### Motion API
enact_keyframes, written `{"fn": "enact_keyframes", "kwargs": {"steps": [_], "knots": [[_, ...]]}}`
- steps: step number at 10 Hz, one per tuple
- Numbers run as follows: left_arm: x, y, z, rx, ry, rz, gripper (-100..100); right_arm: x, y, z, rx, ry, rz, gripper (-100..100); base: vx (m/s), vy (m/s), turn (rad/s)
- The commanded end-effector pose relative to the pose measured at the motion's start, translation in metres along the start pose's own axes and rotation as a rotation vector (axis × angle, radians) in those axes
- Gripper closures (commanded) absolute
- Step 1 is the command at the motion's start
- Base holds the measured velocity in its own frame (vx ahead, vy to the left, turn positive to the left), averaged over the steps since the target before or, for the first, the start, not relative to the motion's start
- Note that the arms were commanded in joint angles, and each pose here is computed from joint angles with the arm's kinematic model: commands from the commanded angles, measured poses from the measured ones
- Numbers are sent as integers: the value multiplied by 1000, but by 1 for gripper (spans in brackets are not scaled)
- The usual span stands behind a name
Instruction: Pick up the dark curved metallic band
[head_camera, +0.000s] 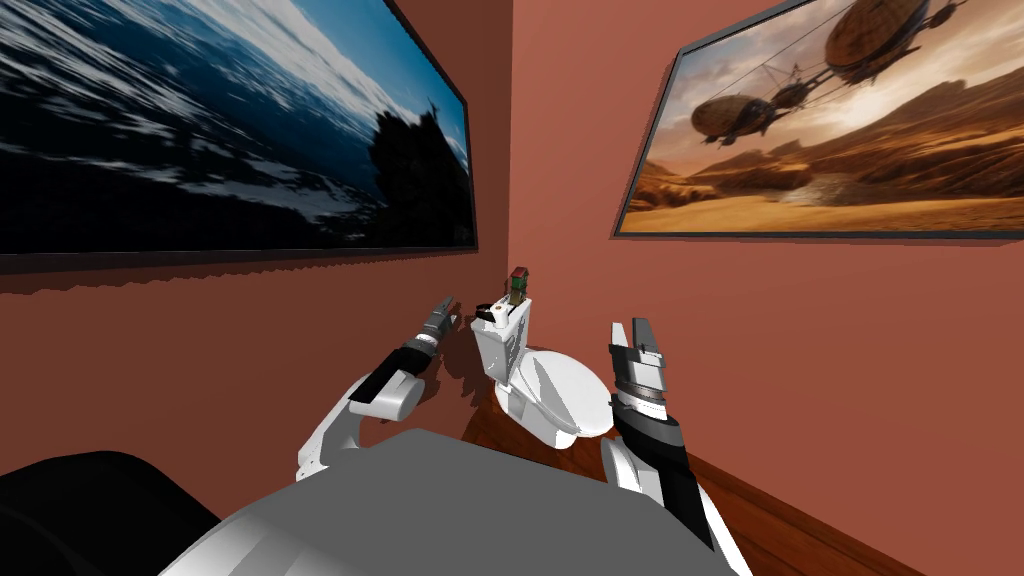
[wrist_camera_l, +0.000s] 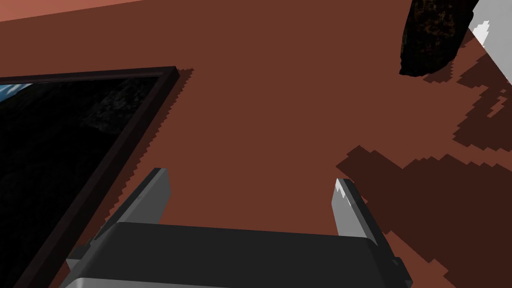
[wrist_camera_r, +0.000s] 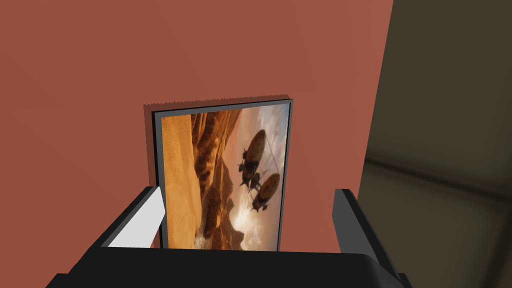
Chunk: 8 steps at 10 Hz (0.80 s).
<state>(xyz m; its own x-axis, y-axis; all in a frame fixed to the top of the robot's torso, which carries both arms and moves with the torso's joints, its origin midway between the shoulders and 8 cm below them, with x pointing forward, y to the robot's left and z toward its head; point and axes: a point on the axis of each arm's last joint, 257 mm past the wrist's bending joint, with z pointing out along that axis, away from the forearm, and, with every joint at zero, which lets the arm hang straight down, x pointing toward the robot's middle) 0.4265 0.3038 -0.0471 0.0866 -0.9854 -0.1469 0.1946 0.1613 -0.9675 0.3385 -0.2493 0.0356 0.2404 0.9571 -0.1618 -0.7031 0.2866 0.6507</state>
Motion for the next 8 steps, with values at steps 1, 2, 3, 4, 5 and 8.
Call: {"fn": "enact_keyframes", "kwargs": {"steps": [1,2,3,4,5,8], "knots": [[-1,9,1,-43,2,-15,-100,0,0,0,0,0,0,0,5,-15,15],[-1,13,0,-57,3,-15,-100,0,0,0,0,0,0,0,7,-12,9],[-3,19,0,-87,4,-27,-100,0,0,0,0,0,0,0,11,-15,15],[-3,24,0,-103,4,-27,-100,0,0,0,0,0,0,0,14,-14,7],[-4,31,-1,-135,5,-38,-100,0,0,0,0,0,0,0,27,-17,8],[-6,46,-4,-200,6,-49,-100,0,0,0,0,0,0,0,27,-16,5]]}}
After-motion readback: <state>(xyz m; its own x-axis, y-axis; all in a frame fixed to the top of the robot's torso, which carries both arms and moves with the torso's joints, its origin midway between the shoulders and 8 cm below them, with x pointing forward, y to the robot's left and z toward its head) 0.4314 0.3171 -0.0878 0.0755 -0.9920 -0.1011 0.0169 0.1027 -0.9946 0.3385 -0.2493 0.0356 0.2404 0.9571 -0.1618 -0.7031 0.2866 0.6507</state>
